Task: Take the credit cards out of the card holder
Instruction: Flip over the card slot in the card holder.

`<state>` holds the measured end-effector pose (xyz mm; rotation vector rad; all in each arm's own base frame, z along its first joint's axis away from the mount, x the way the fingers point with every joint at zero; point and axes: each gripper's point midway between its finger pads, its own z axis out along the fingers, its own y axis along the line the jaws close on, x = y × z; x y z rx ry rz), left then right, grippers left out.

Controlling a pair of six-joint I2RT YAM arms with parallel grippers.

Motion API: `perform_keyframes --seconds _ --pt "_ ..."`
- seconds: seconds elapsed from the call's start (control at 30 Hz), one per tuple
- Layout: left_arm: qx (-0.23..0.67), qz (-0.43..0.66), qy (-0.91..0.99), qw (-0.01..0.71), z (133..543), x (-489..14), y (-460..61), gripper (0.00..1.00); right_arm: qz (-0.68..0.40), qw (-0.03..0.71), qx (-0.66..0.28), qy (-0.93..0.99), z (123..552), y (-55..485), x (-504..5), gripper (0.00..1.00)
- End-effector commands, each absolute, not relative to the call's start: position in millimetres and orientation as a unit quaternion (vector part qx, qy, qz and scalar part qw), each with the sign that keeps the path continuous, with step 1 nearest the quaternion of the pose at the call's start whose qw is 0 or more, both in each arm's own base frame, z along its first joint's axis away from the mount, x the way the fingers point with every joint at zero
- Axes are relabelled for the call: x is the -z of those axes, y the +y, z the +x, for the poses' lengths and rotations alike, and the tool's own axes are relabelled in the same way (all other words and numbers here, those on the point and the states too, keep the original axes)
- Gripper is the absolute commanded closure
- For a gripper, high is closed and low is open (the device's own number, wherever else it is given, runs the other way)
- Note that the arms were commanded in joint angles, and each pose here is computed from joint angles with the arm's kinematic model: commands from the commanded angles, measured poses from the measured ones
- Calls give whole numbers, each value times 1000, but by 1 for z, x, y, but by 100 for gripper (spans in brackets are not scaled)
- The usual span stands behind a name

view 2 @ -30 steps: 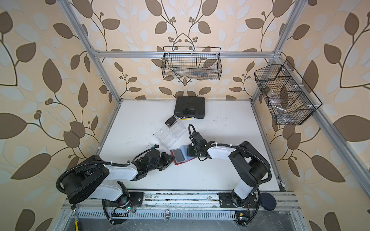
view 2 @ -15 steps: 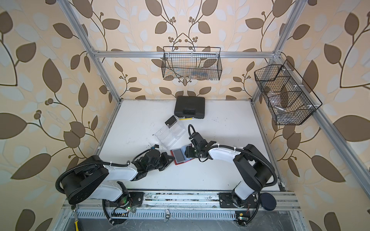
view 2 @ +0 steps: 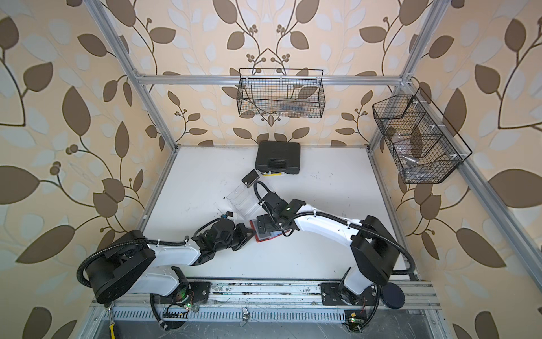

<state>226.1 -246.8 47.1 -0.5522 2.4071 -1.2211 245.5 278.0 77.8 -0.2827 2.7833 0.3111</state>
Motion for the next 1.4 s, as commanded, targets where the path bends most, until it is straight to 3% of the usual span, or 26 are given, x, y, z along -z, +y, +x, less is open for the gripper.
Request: perform_keyframes --seconds 0.0,0.83,1.1,1.37 --pt "452 -176 851 203 228 -64 -256 100 -122 133 -63 981 235 275 -59 0" --pt "453 -164 853 201 227 -67 -258 100 -124 109 -51 985 239 278 -34 7" --pt "451 -163 854 200 226 -66 -258 100 -131 140 -101 976 242 298 -59 5" --pt "451 -162 854 201 226 -67 -259 100 -135 113 -81 981 236 294 -39 6"
